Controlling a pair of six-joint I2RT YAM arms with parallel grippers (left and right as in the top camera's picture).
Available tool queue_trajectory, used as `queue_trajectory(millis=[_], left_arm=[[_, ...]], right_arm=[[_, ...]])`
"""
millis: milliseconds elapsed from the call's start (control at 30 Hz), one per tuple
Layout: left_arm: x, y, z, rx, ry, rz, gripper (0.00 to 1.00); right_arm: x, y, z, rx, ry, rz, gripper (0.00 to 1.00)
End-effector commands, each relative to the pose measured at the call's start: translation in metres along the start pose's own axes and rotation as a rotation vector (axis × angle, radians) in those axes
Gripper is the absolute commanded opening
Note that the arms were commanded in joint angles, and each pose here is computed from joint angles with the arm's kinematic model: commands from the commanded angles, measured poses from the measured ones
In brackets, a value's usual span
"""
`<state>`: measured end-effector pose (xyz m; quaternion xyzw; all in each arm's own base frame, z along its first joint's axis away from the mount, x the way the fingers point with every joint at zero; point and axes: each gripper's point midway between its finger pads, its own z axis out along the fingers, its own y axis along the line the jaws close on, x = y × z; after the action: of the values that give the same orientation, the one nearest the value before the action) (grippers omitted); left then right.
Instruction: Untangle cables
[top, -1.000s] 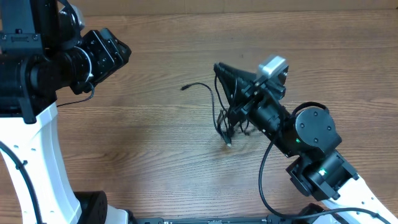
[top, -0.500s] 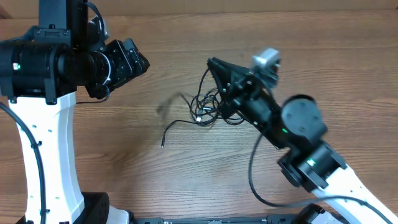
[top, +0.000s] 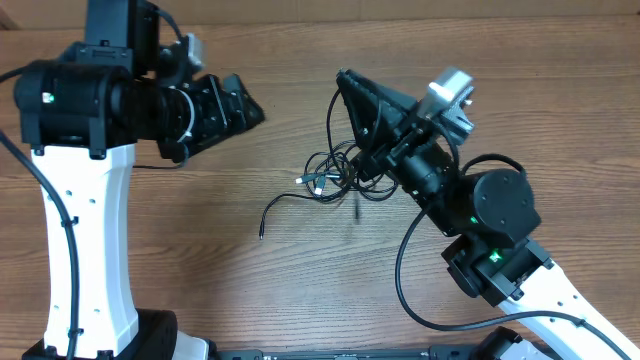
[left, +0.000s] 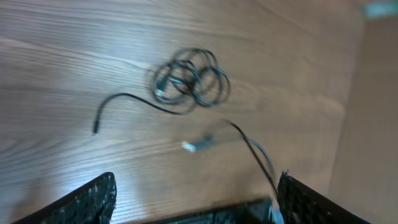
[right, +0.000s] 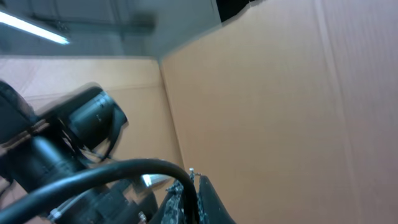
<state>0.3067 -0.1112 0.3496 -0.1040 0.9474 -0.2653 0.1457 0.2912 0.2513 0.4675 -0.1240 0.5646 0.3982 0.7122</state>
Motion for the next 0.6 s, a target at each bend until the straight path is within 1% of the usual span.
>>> queue_trajectory(millis=[0, 67, 200, 300, 433, 567], left_arm=[[0.014, -0.022, 0.004, 0.095, 0.063, 0.123, 0.85], [0.018, -0.027, 0.006, 0.101, 0.07, 0.174, 0.85], [0.027, -0.037, 0.01, 0.121, 0.088, 0.304, 0.86], [0.035, -0.046, 0.012, 0.144, 0.102, 0.414, 0.91], [0.043, -0.056, 0.015, 0.174, 0.106, 0.603, 0.92], [0.059, -0.073, 0.014, 0.282, 0.121, 0.835, 0.92]], right_arm=[[0.002, -0.002, 0.002, 0.015, 0.016, 0.01, 0.04], [0.008, -0.003, 0.003, 0.022, 0.036, 0.011, 0.04], [0.008, -0.004, 0.003, 0.023, 0.036, 0.011, 0.04], [0.01, -0.004, 0.003, 0.025, 0.043, 0.02, 0.04], [0.009, -0.009, 0.003, 0.053, 0.031, 0.199, 0.04], [0.008, -0.011, 0.003, 0.061, 0.028, 0.225, 0.04]])
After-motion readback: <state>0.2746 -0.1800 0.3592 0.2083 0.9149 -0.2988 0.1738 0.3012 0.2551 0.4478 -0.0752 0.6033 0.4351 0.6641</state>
